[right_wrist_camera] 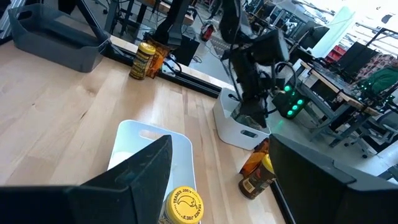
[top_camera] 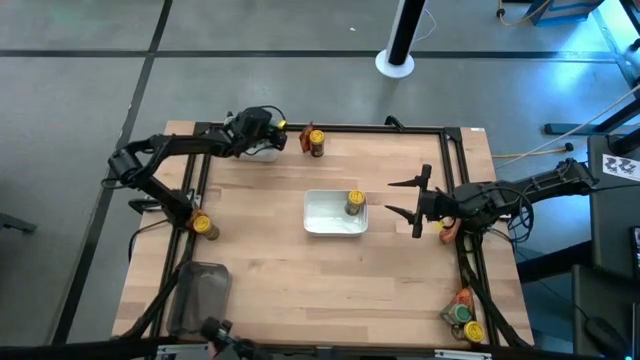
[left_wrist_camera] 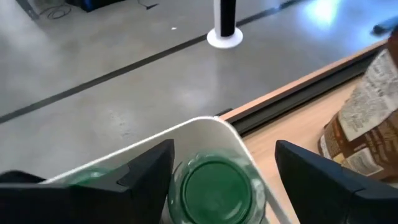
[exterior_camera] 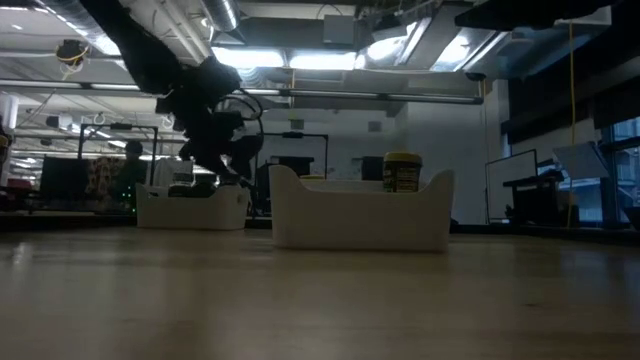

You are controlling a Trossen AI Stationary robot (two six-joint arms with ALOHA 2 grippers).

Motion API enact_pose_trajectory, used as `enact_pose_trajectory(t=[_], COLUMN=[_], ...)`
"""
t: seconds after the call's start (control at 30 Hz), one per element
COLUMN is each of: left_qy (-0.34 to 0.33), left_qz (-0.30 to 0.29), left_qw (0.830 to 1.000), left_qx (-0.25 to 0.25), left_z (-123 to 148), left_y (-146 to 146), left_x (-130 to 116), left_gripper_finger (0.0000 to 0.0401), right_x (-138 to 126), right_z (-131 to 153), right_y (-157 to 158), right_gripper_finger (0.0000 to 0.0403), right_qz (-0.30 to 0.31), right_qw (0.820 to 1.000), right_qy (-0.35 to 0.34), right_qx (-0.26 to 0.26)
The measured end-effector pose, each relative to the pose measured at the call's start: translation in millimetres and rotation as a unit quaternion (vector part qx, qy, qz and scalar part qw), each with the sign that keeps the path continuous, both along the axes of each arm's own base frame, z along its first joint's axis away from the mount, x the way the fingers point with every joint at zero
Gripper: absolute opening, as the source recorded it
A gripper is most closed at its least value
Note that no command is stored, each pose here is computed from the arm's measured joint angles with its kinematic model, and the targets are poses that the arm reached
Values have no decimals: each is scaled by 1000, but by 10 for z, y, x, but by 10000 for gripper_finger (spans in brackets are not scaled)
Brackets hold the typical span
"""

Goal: Sort spices by type
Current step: Put the green seasoning bottle into the top white bin, then put the yellow seasoning bottle into the bottom white bin

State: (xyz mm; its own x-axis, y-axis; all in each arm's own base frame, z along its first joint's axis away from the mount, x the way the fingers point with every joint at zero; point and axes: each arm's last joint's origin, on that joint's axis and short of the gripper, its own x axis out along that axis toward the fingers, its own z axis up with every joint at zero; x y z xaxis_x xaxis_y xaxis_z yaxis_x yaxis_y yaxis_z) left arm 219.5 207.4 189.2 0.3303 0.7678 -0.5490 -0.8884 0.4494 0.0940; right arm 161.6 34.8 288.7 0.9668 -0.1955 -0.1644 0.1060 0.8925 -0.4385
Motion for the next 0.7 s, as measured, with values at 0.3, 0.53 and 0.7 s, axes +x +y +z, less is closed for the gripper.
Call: enact_pose_trajectory(t=[0.3,0.53,0.7], left_qy=[59,36,9], left_qz=[-67,-115,-157], left_qw=[996,991,986], left_qx=[23,57,62], left_z=[459,747,804], left_y=[-31,-189,-373], left_x=[217,466,619], left_gripper_finger=[269,269,269], right_x=[-2,-2,-2], right_z=[-15,-15,-15], right_y=[-1,-1,-1], right_gripper_finger=[264,264,264], right_qz=[0,0,0], right_qw=[1000,1000,1000], right_qy=[8,7,7], right_qx=[-2,-2,-2])
